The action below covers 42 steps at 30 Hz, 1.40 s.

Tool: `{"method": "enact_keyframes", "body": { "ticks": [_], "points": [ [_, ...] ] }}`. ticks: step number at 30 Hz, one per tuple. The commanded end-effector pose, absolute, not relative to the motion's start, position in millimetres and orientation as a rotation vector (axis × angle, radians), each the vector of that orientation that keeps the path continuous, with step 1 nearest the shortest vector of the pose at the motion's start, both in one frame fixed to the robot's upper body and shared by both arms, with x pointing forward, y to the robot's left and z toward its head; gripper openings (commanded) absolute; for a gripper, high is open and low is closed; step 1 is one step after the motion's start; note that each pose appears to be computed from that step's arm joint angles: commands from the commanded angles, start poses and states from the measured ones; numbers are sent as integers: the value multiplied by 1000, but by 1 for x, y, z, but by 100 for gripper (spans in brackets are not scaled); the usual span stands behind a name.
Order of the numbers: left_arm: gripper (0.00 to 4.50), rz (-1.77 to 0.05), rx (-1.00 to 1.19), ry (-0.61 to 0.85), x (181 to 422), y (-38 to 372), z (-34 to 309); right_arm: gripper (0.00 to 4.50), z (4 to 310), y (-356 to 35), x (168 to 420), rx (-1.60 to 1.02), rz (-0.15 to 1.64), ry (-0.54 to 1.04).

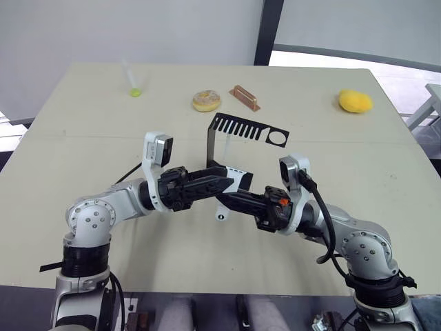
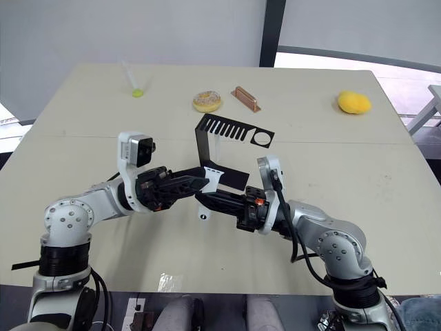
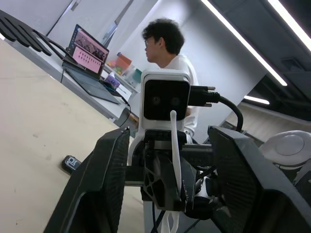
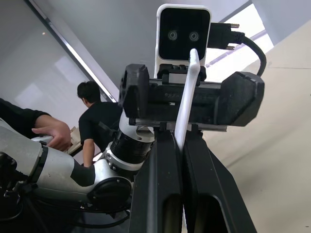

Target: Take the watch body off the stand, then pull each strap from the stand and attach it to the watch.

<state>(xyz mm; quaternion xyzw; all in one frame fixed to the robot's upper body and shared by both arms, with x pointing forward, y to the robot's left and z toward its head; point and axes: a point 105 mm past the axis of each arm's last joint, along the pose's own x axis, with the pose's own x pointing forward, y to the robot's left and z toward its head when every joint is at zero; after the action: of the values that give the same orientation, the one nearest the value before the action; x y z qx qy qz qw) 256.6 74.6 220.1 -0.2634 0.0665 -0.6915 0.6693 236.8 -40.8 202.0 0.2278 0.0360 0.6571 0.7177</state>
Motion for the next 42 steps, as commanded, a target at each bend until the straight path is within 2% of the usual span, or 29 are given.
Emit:
{"method": "enact_keyframes", "body": {
  "ticks": [1,13,18,19,42],
  "points": [
    [274,-1600,-583,122,249,70,226,0,212,-36,228,488,1490,41],
    [274,-1605,-610,123,248,70,224,0,212,-35,228,487,1483,39],
    [38,-1619,-618,117,246,69,227,0,212,-35,228,485,1484,41],
    [6,-1620,-620,116,246,69,227,0,212,-35,228,485,1484,41],
    [6,-1639,-565,128,240,70,219,0,211,-37,230,467,1463,35]
  ]
}}
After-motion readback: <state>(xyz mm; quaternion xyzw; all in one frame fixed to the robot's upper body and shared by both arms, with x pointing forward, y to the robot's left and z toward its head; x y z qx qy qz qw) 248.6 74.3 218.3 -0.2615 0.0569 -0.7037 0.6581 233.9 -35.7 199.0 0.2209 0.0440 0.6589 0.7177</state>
